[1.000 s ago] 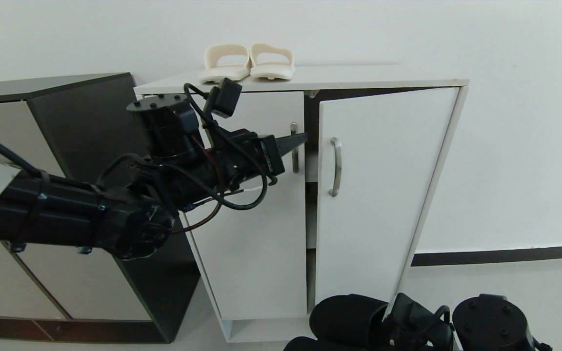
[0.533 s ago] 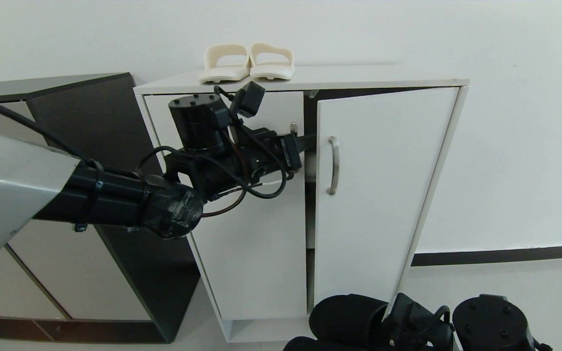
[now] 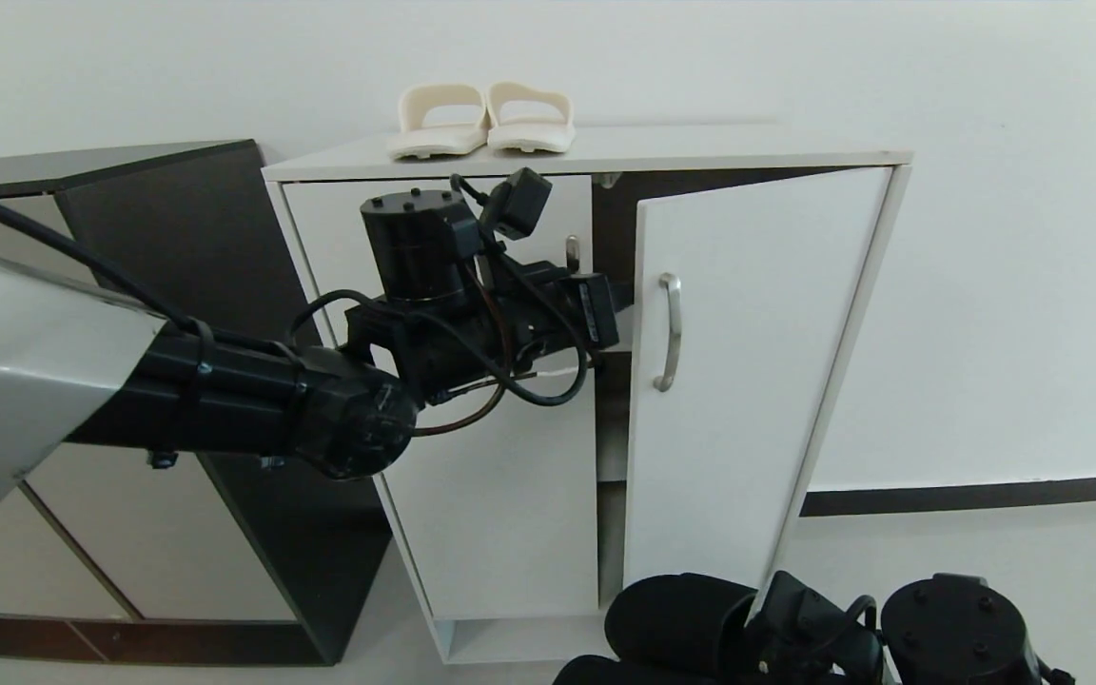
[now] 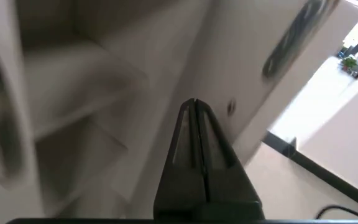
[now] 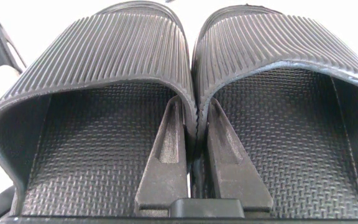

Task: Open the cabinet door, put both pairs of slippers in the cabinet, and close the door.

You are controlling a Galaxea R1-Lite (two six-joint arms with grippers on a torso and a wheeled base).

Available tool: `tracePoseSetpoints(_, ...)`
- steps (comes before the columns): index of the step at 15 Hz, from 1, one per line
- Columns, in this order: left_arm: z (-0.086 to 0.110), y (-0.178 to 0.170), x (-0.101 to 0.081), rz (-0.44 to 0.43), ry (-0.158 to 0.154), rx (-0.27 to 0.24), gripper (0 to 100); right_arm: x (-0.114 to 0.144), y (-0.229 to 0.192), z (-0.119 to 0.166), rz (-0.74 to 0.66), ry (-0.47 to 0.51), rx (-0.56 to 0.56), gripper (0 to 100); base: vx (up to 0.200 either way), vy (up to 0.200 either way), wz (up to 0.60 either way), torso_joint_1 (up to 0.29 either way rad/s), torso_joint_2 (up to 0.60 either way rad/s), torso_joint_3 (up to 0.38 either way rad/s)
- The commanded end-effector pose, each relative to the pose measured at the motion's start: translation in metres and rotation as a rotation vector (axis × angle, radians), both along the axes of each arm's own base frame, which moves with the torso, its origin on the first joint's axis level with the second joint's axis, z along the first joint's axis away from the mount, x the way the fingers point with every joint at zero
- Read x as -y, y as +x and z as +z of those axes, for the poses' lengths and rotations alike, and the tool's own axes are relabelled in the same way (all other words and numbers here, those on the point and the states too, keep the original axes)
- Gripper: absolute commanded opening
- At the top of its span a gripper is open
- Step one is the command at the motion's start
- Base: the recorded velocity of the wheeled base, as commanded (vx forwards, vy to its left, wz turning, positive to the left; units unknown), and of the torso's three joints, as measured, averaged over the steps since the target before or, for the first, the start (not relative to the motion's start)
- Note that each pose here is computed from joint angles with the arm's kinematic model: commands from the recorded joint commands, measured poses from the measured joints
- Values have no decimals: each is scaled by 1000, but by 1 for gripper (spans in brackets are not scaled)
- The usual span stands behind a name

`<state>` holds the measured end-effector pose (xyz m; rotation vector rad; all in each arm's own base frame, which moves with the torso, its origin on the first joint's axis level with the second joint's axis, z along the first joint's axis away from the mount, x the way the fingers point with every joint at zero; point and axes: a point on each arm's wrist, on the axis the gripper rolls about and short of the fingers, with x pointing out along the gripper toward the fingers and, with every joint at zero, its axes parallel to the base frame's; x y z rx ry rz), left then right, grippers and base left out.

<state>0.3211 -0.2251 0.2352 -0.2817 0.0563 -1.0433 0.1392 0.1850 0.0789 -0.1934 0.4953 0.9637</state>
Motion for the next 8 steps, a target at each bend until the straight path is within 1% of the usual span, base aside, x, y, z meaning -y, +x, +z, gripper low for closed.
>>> tracePoseSetpoints(1, 9, -28, 4, -51, -8, 14, 0, -1, -1, -1, 7, -3, 0, 0, -200, 0, 0, 2, 2, -7)
tracePoseSetpoints(2, 14, -52, 13, -109, -14, 21, 0, -1, -1, -1, 17, -9, 10, 0, -200, 0, 0, -7, 7, 2)
tracePoseSetpoints(4, 19, -70, 20, -156, -23, 32, 0, -1, -2, -1, 20, -9, 10, 0, -200, 0, 0, 0, 2, 7)
tracePoseSetpoints(6, 19, -69, 18, -150, -23, 32, 0, -1, -2, -1, 19, -10, 11, 0, -200, 0, 0, 2, -2, 0)
tracePoseSetpoints(7, 16, -60, 9, -101, -15, 25, 0, -1, -1, 0, 16, -3, 14, 0, -200, 0, 0, 2, 7, 7)
tracePoseSetpoints(8, 16, -58, 5, -75, -15, 23, 0, -1, -1, 0, 15, 2, 16, 0, 0, 0, 0, 0, 0, 0)
